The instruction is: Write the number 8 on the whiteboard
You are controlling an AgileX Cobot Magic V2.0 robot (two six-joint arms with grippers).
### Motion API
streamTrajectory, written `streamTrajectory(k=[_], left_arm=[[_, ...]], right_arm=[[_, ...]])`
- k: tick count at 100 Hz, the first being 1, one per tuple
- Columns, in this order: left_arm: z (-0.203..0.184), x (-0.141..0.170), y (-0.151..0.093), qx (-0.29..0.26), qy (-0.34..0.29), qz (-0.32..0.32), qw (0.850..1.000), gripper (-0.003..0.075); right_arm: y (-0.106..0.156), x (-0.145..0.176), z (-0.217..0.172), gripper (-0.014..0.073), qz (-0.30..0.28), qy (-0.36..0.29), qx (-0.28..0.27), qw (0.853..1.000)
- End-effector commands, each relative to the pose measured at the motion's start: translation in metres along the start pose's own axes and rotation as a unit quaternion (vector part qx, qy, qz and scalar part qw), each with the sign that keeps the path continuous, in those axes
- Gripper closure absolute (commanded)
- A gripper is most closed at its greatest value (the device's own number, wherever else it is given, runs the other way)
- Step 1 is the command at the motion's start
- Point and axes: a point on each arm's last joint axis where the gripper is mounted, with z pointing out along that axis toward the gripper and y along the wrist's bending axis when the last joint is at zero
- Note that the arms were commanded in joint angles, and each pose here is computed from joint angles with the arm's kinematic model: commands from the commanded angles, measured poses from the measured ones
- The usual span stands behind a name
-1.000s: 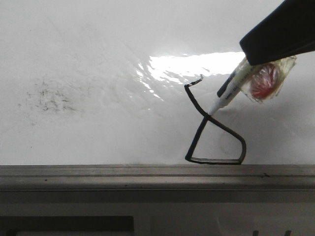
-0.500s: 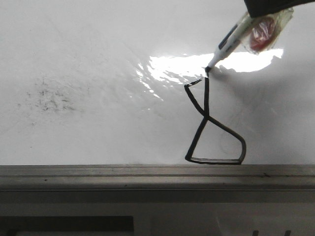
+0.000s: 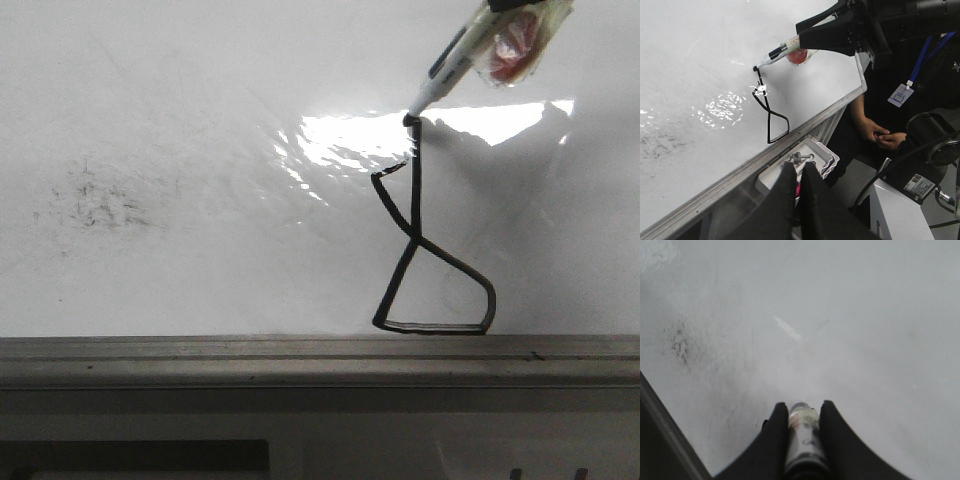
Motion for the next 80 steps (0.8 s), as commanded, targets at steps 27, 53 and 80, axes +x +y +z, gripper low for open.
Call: streamTrajectory(k=[27,53,80], left_arm=[[-0.001,-0.014,-0.002,0.002,-0.043,-0.008,0.999,0.0741],[-0.001,-0.014,-0.002,0.002,-0.043,-0.008,0.999,0.0741],[-0.001,-0.014,-0.002,0.002,-0.043,-0.008,0.999,0.0741]], right_arm=[[0.006,0.004,0.014,0.0638,-0.038,0.034,-0.014,0.999],[0.007,0.014,0.013,0.0638,-0.025,0.087,-0.022,0.996],[0.008,0.016,0.013,0.0638,-0.024,0.094,-0.023,0.995]])
